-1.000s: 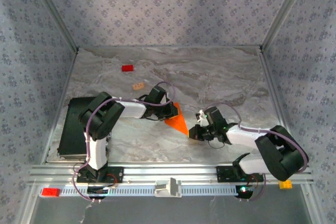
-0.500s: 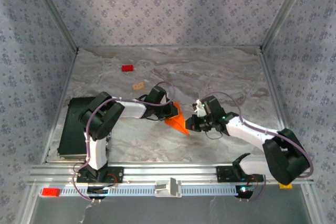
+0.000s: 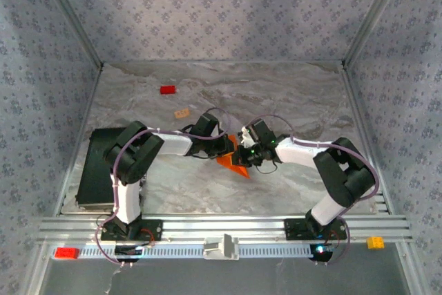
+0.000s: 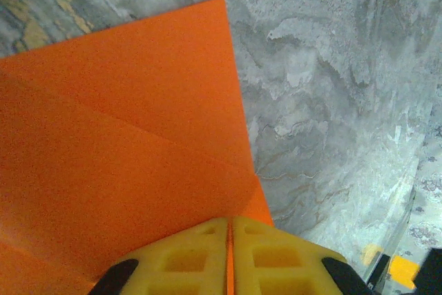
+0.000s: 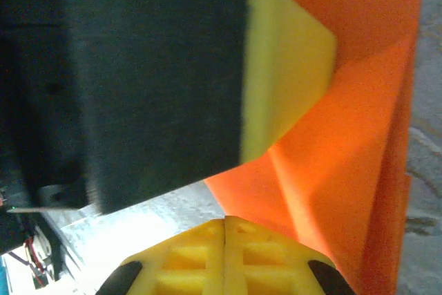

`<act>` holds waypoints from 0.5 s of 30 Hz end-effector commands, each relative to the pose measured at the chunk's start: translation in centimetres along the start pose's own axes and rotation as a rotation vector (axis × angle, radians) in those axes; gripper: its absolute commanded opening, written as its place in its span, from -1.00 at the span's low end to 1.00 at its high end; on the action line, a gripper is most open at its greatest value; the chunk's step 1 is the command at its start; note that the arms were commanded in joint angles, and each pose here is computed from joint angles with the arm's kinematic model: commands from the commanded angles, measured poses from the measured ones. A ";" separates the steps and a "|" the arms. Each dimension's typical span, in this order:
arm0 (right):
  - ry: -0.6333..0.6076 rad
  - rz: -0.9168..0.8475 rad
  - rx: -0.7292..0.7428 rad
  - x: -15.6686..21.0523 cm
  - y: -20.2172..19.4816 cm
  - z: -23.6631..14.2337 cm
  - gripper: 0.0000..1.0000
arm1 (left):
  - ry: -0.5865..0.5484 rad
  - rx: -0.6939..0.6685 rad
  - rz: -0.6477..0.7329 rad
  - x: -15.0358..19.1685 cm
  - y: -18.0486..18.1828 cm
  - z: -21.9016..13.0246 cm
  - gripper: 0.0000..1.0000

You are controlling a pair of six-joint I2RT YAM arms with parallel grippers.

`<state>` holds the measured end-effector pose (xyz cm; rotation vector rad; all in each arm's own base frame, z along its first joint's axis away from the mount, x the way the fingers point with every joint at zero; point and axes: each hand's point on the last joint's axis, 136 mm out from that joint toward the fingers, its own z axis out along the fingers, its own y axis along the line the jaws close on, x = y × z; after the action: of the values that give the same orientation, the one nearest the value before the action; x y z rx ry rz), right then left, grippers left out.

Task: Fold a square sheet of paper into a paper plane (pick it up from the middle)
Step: Fourth fold the wing at the center of the table.

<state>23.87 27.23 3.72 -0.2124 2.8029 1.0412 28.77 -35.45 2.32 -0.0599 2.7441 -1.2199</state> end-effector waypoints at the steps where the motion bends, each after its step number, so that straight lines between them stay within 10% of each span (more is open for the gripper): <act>1: -0.012 0.001 0.037 -0.4 -1.3 0.2 -0.94 | -0.006 -0.111 -0.030 0.4 3.7 0.4 -0.80; 15: 0.038 0.144 0.050 3.3 -5.6 0.8 -0.95 | -0.010 -0.099 -0.002 -0.5 2.5 0.0 -0.79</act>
<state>24.20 25.26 1.81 -0.1219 2.7736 1.0919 28.80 -35.46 2.37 -0.0455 2.7433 -1.2156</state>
